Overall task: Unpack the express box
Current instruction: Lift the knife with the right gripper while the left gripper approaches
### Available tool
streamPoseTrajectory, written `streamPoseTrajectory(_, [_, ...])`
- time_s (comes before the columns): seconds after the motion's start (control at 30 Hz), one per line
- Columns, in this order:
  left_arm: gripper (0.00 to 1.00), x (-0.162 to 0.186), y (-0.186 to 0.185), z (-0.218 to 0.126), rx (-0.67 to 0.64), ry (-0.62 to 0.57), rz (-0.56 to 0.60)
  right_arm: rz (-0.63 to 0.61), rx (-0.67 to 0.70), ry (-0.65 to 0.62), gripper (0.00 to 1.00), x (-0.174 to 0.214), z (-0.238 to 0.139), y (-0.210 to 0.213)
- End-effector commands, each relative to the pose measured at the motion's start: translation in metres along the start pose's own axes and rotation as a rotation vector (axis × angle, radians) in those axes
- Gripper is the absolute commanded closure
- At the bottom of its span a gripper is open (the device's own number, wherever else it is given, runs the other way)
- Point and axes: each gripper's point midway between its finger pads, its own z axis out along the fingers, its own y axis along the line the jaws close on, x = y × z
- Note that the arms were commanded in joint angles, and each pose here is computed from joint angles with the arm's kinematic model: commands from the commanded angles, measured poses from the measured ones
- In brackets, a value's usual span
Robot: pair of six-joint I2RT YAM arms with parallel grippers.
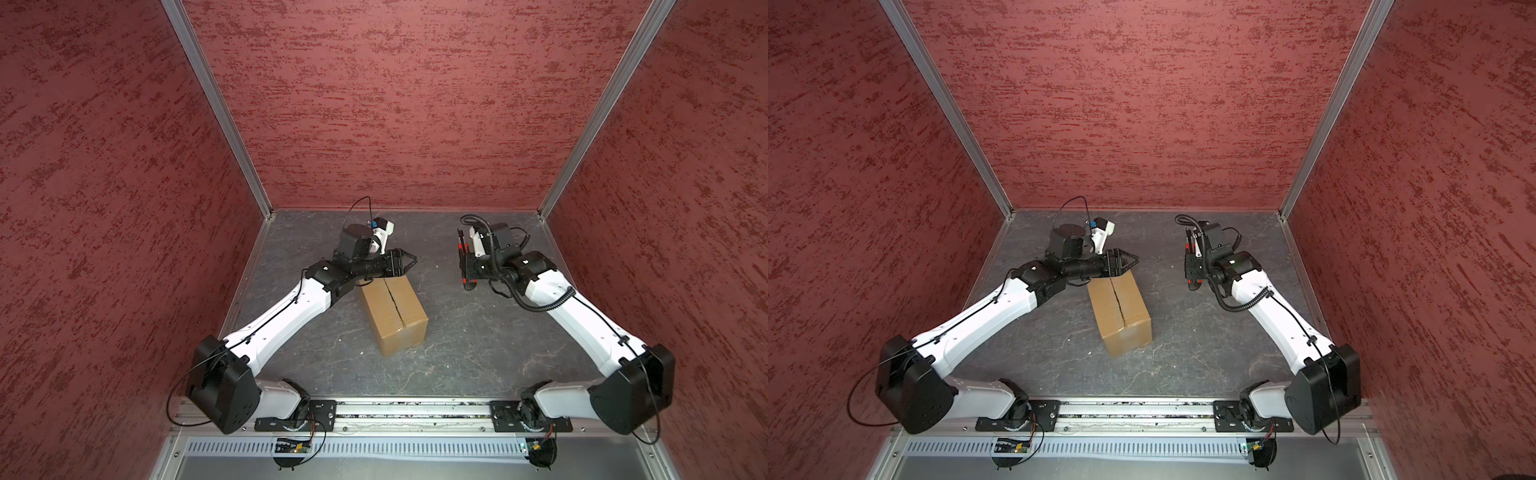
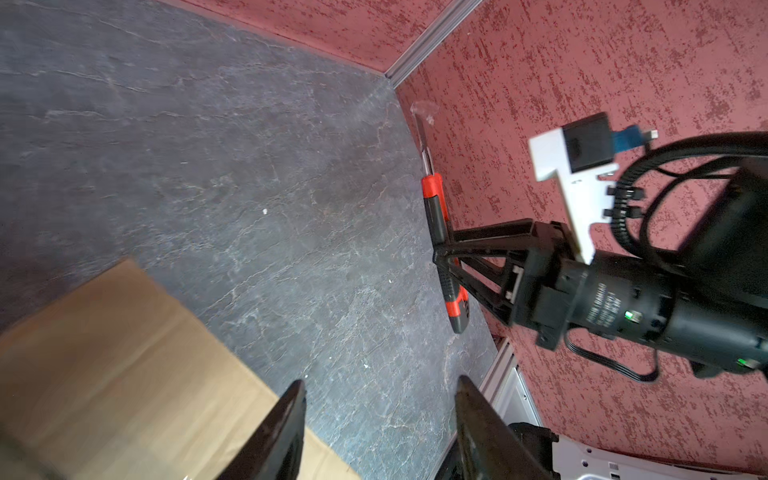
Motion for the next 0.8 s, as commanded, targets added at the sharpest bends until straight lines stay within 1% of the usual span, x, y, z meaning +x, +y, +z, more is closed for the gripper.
streamPoseTrajectory(0.0, [0.44,-0.012,-0.03,0.012,0.112,-0.025,0.021,-0.036,-0.039,0.005,0.85,0.0,-0.015,0.014])
streamPoseTrajectory(0.17, [0.46,-0.016,-0.049,0.03,0.183,-0.038,0.011,-0.063,-0.085,-0.008,0.85,-0.001,-0.022,0.03])
streamPoseTrajectory(0.33, [0.47,-0.016,-0.06,0.046,0.24,-0.036,-0.017,-0.078,-0.109,-0.022,0.85,-0.003,-0.028,0.04])
streamPoseTrajectory(0.53, [0.5,-0.011,-0.064,0.064,0.253,-0.015,-0.036,-0.093,-0.133,-0.032,0.85,-0.004,-0.033,0.049])
streamPoseTrajectory(0.77, [0.5,-0.01,-0.059,0.075,0.232,-0.017,-0.049,-0.104,-0.163,-0.048,0.85,-0.003,-0.042,0.058])
